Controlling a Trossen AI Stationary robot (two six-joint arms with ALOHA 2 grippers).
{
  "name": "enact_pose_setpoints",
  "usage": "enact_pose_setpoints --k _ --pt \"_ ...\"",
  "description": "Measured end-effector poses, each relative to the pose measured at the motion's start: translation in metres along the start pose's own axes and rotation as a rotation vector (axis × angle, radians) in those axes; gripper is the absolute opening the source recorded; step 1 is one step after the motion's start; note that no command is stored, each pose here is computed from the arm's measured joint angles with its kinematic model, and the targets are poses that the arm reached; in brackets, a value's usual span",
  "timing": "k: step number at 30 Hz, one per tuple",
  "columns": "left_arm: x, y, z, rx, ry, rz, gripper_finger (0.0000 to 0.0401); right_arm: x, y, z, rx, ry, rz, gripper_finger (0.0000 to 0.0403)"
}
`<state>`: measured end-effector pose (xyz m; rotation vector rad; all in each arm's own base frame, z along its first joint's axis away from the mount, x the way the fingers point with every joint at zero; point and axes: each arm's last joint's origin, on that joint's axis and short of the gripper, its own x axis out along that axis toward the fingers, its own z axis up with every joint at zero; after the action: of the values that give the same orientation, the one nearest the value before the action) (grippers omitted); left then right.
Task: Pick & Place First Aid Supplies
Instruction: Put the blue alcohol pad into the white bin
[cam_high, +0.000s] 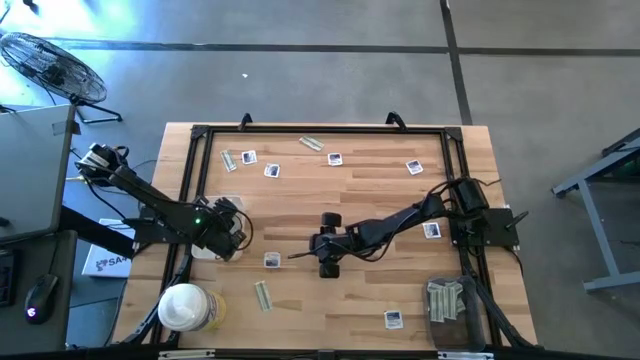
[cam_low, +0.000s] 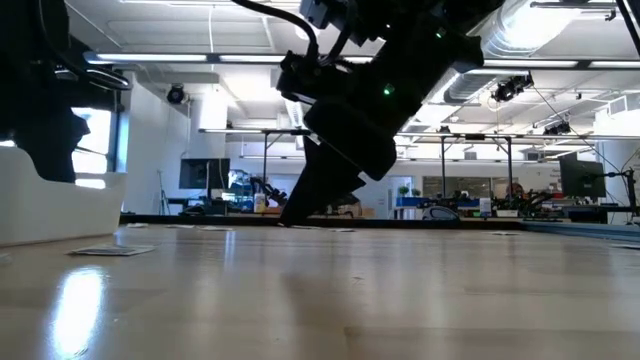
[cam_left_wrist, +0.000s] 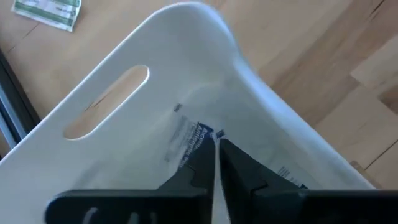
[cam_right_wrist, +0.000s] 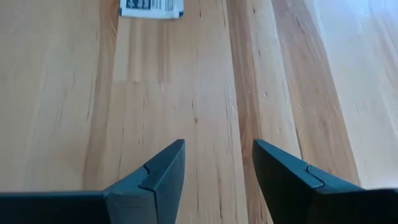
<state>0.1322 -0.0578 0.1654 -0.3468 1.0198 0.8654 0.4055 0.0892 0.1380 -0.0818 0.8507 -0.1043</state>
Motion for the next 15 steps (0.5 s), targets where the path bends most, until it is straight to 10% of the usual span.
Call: enact_pose_setpoints --k 8,15 --pt "-0.012 -0.007 0.008 0.075 0.009 -0.042 0.0099 0.000 0.000 0.001 -0.009 -0.009 0.001 0.0183" --pt "-0.056 -0.039 0.043 0.218 -0.136 -0.302 0.0119 0.000 0.000 0.004 -0.038 -0.037 0.002 0.0184"
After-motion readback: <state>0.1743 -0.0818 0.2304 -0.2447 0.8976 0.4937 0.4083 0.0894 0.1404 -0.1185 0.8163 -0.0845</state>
